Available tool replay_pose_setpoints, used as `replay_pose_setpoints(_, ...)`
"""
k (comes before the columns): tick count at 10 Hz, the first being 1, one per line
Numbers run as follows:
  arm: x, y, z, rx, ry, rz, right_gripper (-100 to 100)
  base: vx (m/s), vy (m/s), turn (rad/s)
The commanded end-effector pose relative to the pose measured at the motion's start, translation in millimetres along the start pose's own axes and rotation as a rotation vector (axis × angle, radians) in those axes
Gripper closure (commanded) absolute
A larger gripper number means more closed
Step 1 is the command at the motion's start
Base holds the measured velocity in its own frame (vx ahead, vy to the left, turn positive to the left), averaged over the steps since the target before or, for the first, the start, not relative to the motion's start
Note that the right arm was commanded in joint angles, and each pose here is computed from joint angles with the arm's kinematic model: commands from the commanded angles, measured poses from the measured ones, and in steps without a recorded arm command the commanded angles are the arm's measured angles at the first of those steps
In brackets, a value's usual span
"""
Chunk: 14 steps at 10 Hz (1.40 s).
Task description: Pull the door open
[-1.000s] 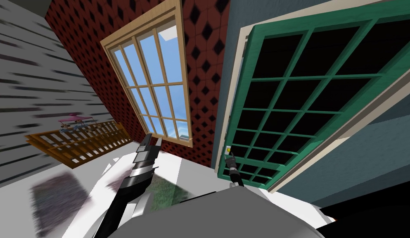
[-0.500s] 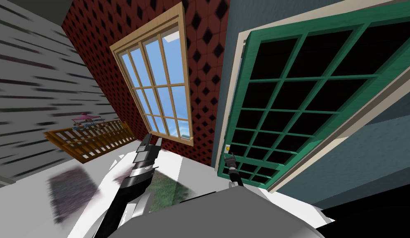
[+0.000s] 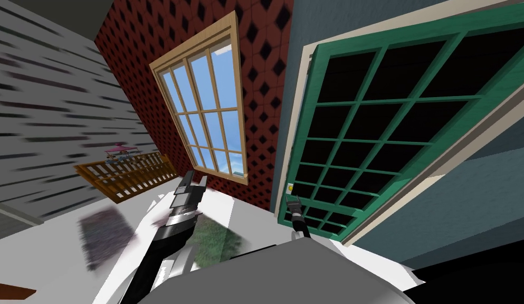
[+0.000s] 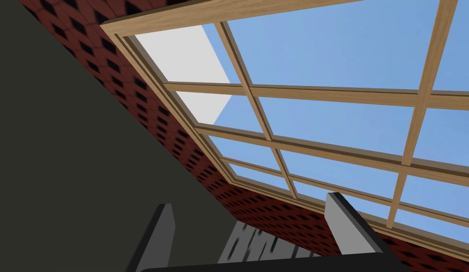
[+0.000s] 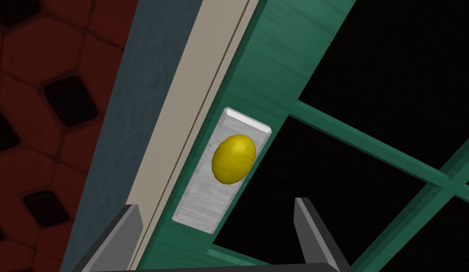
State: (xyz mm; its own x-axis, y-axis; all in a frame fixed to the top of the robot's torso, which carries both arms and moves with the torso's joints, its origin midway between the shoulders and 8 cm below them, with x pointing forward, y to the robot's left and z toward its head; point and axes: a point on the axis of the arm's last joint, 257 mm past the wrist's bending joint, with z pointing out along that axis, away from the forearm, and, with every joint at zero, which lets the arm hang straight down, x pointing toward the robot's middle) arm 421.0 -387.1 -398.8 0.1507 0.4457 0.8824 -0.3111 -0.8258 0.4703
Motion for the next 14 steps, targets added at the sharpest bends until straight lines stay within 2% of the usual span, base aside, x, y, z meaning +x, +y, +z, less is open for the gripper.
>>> replay_pose_setpoints(1, 0.0, 0.0, 0.4, -0.007, -0.005, 0.066, -100, -0.056, -0.009, 0.028)
replay_pose_setpoints(2, 0.0, 0.0, 0.4, -0.007, -0.005, 0.071, -100, -0.042, -0.007, 0.024)
replay_pose_setpoints(7, -0.2, -0.4, 1.8, -0.028, -0.018, 0.261, -100, -0.055, -0.01, 0.044)
replay_pose_setpoints(8, -0.2, -0.4, 1.8, -0.028, -0.017, 0.271, -100, -0.044, -0.009, 0.012)
replay_pose_setpoints(11, -0.4, -0.9, 2.4, -0.041, -0.024, 0.39, -100, -0.055, -0.011, 0.037)
replay_pose_setpoints(14, -0.7, -1.2, 2.7, -0.049, -0.027, 0.468, -100, -0.047, -0.012, 0.026)
